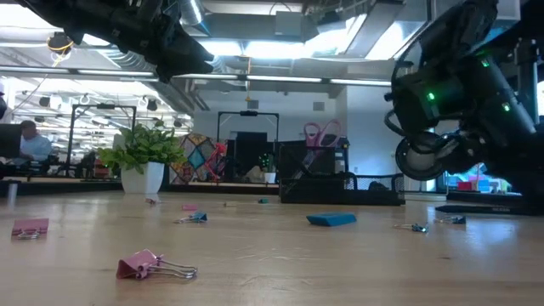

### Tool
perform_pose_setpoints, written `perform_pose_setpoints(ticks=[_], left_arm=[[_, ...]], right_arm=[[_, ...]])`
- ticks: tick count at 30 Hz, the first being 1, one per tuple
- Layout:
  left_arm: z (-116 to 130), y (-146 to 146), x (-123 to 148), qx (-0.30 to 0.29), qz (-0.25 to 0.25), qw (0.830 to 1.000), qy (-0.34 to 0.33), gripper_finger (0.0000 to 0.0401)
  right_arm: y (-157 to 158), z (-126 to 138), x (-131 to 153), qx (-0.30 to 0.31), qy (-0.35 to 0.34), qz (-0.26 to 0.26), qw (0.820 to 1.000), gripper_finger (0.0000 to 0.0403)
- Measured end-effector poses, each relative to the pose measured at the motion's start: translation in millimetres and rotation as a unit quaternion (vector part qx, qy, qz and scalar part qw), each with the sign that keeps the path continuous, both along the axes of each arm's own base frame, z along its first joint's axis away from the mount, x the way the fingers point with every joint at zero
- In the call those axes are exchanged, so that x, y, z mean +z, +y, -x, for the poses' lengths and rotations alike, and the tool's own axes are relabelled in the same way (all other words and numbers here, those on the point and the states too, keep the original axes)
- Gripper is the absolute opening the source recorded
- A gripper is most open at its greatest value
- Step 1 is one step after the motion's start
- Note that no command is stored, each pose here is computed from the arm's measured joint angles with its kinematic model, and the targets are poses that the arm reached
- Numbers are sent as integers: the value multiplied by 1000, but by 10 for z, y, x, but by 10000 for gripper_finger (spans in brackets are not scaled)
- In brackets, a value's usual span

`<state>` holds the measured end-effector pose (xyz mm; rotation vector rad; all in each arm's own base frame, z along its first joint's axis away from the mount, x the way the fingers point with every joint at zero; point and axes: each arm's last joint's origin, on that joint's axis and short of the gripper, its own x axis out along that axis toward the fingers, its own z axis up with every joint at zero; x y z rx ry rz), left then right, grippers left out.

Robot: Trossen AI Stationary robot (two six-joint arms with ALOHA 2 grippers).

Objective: Pick and place office supplies into organizer
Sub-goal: Put the black pen into the black desk organizer

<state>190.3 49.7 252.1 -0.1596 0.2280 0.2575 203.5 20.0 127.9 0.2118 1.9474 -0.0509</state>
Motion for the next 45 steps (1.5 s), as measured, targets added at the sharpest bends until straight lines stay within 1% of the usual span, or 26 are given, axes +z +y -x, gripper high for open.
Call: perform_pose_setpoints(ticks=[4, 9, 11, 14, 17, 19, 21, 23, 25, 27, 29, 32, 37, 39, 40, 42, 43, 45], left_arm=[[0, 0, 0, 0, 0, 1000, 0, 169], [0, 0, 1, -1, -4, 1000, 1, 169], [0, 0, 1, -1, -5, 1000, 1, 169], [0, 0, 1, -1, -5, 1000, 1, 169], [-2, -2, 7, -5, -5, 1000, -3, 169], [-10, -4, 38, -12, -7, 1000, -20, 169], [-18, -11, 72, -26, -7, 999, -38, 169], [-25, -23, 107, -48, 0, 997, -58, 169], [-32, -40, 147, -75, 5, 994, -80, 169], [-38, -60, 195, -99, 0, 990, -104, 169], [-43, -81, 242, -109, -8, 986, -127, 169], [-46, -108, 293, -118, -27, 981, -150, 169], [-51, -145, 323, -122, -28, 978, -165, 169], [-52, -154, 338, -121, -30, 977, -173, 169], [-50, -155, 354, -121, -32, 976, -180, 169], [-45, -155, 388, -120, -38, 972, -197, 169], [-43, -156, 405, -120, -41, 970, -205, 169], [-36, -154, 436, -119, -46, 967, -220, 169]], right_arm=[[21, -125, 205, -6, -17, -19, 1000, 33], [41, -377, 566, -25, -74, -30, 996, 35], [37, -509, 726, -34, -112, -32, 993, 35], [7, -698, 977, -48, -175, -34, 983, 34], [-38, -861, 1241, -64, -239, -36, 968, 34], [-73, -935, 1407, -66, -273, -38, 959, 36], [-114, -1016, 1559, -69, -315, -27, 946, 36], [-158, -1090, 1699, -72, -358, -4, 931, 35], [-201, -1159, 1811, -78, -400, 30, 913, 34], [-244, -1233, 1898, -85, -445, 59, 890, 35], [-283, -1310, 1966, -92, -489, 73, 864, 36], [-342, -1428, 2077, -93, -561, 85, 818, 35], [-417, -1579, 2307, -80, -672, 111, 728, 36], [-433, -1611, 2385, -82, -703, 112, 698, 36], [-433, -1620, 2411, -83, -712, 112, 688, 36], [-434, -1631, 2445, -82, -725, 112, 674, 36], [-434, -1634, 2454, -81, -729, 113, 671, 35], [-434, -1635, 2456, -82, -729, 112, 670, 35]])
